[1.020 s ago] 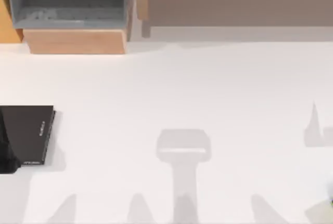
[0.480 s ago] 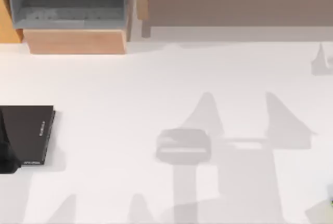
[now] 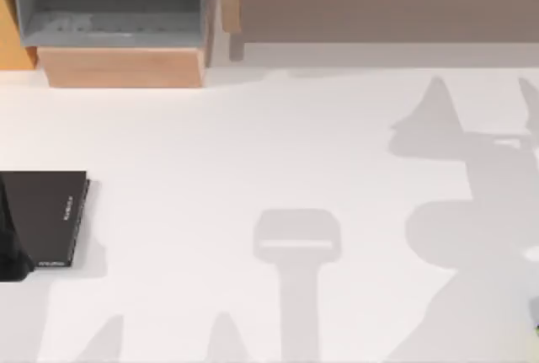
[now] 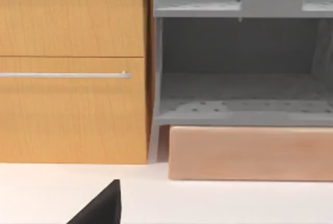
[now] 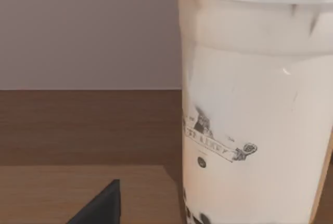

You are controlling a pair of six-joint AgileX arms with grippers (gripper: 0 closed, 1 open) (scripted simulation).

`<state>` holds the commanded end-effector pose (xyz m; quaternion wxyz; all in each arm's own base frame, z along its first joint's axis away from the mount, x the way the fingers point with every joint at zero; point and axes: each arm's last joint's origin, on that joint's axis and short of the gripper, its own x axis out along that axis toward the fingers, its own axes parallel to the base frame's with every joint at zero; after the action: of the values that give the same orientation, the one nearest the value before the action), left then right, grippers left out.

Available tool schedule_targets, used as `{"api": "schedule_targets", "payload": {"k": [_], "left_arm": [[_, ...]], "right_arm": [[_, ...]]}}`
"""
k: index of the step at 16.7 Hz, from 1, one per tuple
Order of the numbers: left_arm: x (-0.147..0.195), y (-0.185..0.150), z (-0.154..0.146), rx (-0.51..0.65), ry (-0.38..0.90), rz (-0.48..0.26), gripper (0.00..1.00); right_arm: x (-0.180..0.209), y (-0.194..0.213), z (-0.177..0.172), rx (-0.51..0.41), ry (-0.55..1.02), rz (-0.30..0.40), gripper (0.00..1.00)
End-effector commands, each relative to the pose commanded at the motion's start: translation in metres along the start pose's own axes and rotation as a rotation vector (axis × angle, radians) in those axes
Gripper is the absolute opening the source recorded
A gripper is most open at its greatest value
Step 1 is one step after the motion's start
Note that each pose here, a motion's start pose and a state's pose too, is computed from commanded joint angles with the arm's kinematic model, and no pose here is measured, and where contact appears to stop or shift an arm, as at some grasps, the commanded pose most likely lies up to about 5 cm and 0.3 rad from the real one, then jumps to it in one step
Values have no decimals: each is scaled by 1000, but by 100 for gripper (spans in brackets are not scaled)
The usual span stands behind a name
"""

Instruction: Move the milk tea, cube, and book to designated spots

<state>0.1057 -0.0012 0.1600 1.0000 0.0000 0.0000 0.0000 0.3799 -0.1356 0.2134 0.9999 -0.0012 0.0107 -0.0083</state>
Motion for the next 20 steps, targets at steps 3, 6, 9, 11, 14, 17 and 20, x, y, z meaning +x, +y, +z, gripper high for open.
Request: {"api": "schedule_targets", "payload": {"k": [3,6,9,11,14,17,20], "left_arm": [[0,0,0,0,0,0,100],[0,0,0,0,0,0,100],[0,0,0,0,0,0,100],[0,0,0,0,0,0,100],[0,0,0,0,0,0,100],[0,0,0,0,0,0,100],[0,0,0,0,0,0,100]], "right_arm": [[7,-8,-1,-8,-22,0,100],[7,-8,-1,-8,-22,0,100],[10,-7,-2,-7,-20,1,100],[22,-8,-1,-8,-22,0,100],[49,-8,0,-8,-22,0,100],[75,-7,1,-9,-25,1,100],[87,-8,0,-8,-23,1,100]]}}
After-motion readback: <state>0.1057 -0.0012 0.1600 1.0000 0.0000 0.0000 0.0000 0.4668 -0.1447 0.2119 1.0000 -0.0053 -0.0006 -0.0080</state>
